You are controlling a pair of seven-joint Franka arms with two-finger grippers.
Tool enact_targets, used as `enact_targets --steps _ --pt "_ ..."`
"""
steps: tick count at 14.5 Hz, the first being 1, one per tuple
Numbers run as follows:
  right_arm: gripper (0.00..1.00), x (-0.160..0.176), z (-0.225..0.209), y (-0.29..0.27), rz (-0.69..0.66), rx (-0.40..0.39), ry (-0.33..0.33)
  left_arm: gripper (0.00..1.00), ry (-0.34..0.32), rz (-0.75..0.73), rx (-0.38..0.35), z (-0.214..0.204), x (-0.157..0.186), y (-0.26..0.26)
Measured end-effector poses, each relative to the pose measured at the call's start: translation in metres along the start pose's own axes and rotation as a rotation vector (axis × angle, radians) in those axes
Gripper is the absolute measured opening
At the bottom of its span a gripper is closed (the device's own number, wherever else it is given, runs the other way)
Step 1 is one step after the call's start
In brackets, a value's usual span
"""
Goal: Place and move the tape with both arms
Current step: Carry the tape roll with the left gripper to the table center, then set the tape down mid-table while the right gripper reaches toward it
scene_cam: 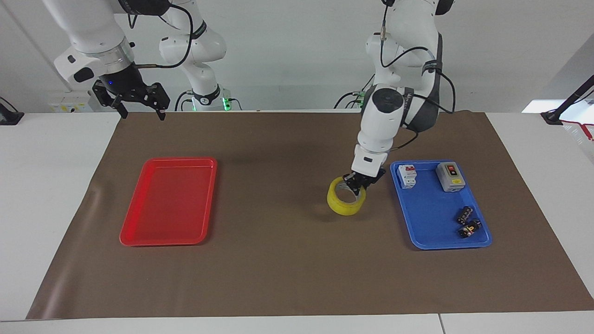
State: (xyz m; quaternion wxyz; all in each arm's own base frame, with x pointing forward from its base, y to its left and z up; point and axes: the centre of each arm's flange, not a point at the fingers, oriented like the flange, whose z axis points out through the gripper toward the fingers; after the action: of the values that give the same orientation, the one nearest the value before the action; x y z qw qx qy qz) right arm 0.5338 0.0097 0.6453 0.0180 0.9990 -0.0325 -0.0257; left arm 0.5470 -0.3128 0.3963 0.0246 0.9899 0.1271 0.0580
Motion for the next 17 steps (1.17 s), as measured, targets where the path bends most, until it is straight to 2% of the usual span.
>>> enact_targets --steps 4,7,10,12,15,17 --pt "1.0 0.0 0.0 0.0 0.0 0.0 0.0 0.21 0.018 0.025 0.001 0.033 -0.044 0.048" --pt "1.0 0.0 0.0 0.0 0.0 0.0 0.0 0.21 0.006 0.051 0.024 0.063 -0.059 0.059" --pt "1.0 0.0 0.0 0.0 0.0 0.0 0.0 0.25 -0.001 0.061 0.032 0.071 -0.063 0.062" --pt "1.0 0.0 0.001 0.0 0.0 0.0 -0.001 0.44 0.005 0.06 0.026 0.066 -0.062 0.063" --pt "1.0 0.0 0.006 0.0 -0.001 0.0 -0.009 0.82 0.025 0.052 0.006 0.049 -0.055 0.063" --pt "1.0 0.002 0.007 -0.006 -0.011 0.002 0.003 1.0 0.044 0.025 -0.005 0.027 -0.04 0.051"
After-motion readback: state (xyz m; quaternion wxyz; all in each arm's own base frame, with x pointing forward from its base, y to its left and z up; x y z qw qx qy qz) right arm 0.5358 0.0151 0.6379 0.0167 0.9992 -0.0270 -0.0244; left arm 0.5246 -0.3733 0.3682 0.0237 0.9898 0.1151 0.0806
